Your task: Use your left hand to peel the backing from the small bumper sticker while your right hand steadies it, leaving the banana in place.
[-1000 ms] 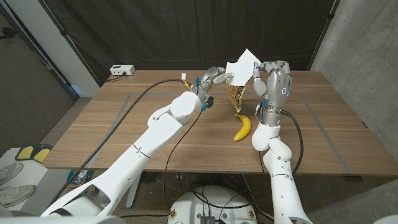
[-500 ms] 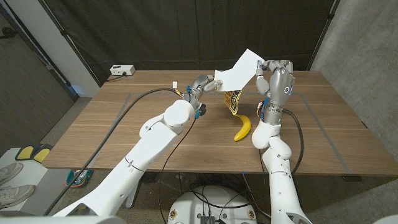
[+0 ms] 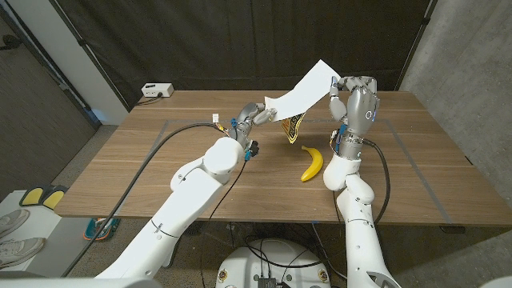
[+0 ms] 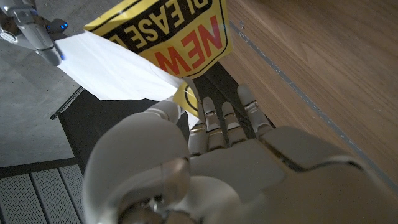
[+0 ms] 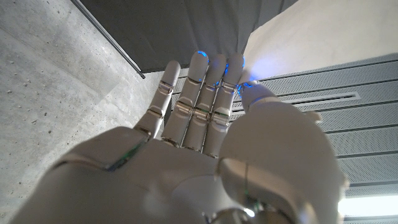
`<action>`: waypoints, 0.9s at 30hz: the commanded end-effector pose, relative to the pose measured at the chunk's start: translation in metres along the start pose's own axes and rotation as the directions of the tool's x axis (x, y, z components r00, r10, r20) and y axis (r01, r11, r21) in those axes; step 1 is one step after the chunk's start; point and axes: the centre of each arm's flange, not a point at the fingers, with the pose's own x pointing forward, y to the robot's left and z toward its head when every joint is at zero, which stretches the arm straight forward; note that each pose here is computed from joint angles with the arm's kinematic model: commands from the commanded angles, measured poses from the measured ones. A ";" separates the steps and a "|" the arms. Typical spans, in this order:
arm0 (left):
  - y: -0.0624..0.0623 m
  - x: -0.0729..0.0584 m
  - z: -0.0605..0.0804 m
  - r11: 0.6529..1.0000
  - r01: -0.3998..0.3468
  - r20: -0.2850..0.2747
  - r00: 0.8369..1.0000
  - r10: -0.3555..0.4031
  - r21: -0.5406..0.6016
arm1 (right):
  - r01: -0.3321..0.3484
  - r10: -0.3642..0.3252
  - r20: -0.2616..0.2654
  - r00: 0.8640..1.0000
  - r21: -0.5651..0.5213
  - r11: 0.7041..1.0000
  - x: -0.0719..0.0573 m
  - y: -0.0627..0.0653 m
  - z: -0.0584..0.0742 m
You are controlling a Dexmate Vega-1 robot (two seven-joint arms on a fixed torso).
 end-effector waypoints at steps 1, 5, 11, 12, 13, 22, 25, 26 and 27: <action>0.009 -0.028 -0.009 0.998 -0.060 -0.030 0.998 0.059 -0.022 | 0.007 -0.007 -0.010 1.000 -0.003 1.000 0.001 -0.001 0.000; 0.010 -0.033 -0.011 0.998 -0.061 -0.029 0.998 0.061 -0.030 | 0.004 -0.004 -0.004 1.000 -0.005 1.000 0.001 0.001 0.002; 0.011 -0.037 -0.013 0.997 -0.056 -0.015 0.998 0.056 -0.050 | 0.003 -0.003 0.007 1.000 0.004 1.000 0.002 0.001 0.005; 0.011 -0.037 -0.014 0.996 -0.061 -0.011 0.998 0.061 -0.065 | 0.002 -0.002 0.008 1.000 0.004 1.000 0.002 0.001 0.006; 0.011 -0.037 -0.015 0.996 -0.049 -0.005 0.999 0.049 -0.070 | 0.001 -0.001 0.011 1.000 0.004 1.000 0.001 0.000 0.007; 0.013 -0.036 -0.021 0.994 -0.047 0.032 0.998 0.050 -0.099 | -0.002 0.002 0.022 1.000 -0.015 1.000 0.000 -0.003 0.015; 0.015 -0.034 -0.021 0.995 -0.016 0.047 0.999 0.021 -0.097 | 0.000 0.000 0.019 1.000 -0.022 1.000 -0.001 -0.004 0.017; 0.016 -0.034 -0.021 0.995 -0.013 0.057 0.998 0.018 -0.096 | 0.000 0.000 0.019 1.000 -0.025 1.000 -0.001 -0.005 0.017; 0.016 -0.033 -0.022 0.996 0.000 0.071 0.997 0.006 -0.088 | 0.001 0.000 0.018 1.000 -0.032 0.999 -0.001 -0.005 0.018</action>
